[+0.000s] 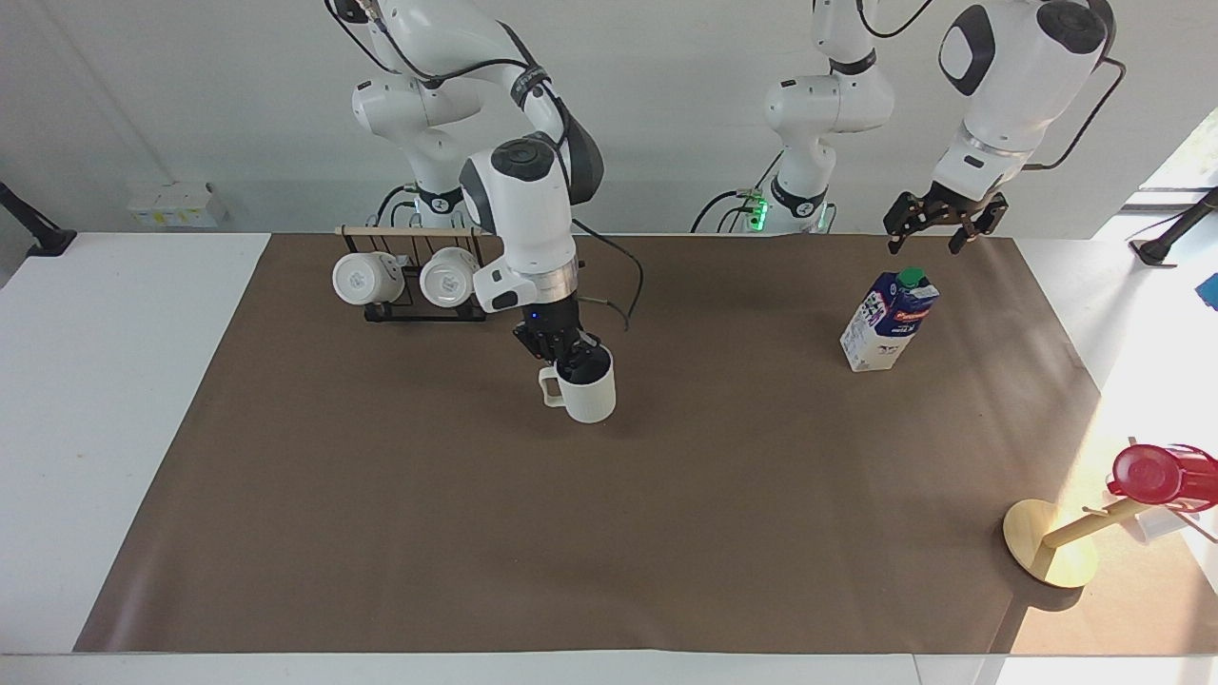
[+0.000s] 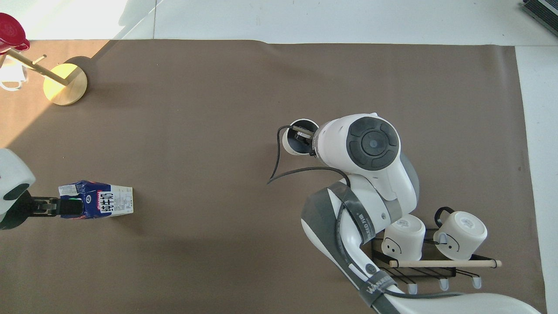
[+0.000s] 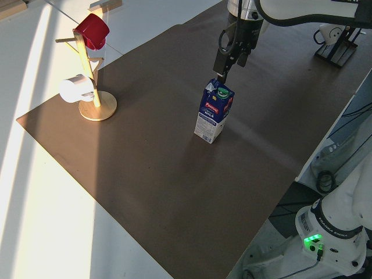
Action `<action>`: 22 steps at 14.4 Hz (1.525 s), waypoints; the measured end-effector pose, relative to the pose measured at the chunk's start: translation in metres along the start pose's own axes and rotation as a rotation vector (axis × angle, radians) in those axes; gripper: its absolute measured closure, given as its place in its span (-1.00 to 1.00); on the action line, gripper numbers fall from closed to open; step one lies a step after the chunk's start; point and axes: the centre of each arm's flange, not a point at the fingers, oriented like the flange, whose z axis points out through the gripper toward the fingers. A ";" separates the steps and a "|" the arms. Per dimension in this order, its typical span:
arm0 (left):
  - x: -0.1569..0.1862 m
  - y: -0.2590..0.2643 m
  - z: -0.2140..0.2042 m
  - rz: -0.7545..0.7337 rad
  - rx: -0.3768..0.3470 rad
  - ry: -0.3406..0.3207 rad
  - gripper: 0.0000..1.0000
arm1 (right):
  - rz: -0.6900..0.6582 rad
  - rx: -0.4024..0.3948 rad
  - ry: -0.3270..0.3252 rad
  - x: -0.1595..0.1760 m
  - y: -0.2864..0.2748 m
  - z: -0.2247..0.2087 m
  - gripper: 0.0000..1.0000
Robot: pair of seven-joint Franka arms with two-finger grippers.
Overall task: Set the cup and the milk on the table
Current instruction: 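Carry the mug with the right gripper while the left gripper grasps the carton, then set the mug down mid-table with the right gripper while the left gripper lifts the carton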
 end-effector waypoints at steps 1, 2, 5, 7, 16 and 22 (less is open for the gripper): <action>0.000 0.000 0.008 0.027 0.004 0.001 -1.00 | 0.018 0.000 -0.007 -0.011 -0.012 0.006 0.90; -0.001 -0.001 0.014 0.051 0.005 0.002 -1.00 | 0.035 -0.003 -0.016 -0.023 -0.025 0.014 0.90; -0.001 -0.004 0.025 0.075 0.009 0.017 -1.00 | 0.092 -0.010 -0.038 -0.056 -0.057 0.036 0.90; -0.001 -0.004 0.035 0.079 0.010 0.023 -1.00 | 0.089 -0.016 -0.048 -0.074 -0.069 0.045 0.90; -0.003 -0.004 0.059 0.083 0.013 0.049 -1.00 | 0.048 -0.107 -0.056 -0.111 -0.076 0.063 0.90; -0.002 -0.004 0.058 0.083 0.013 0.051 -0.52 | 0.040 -0.135 -0.059 -0.114 -0.071 0.076 0.89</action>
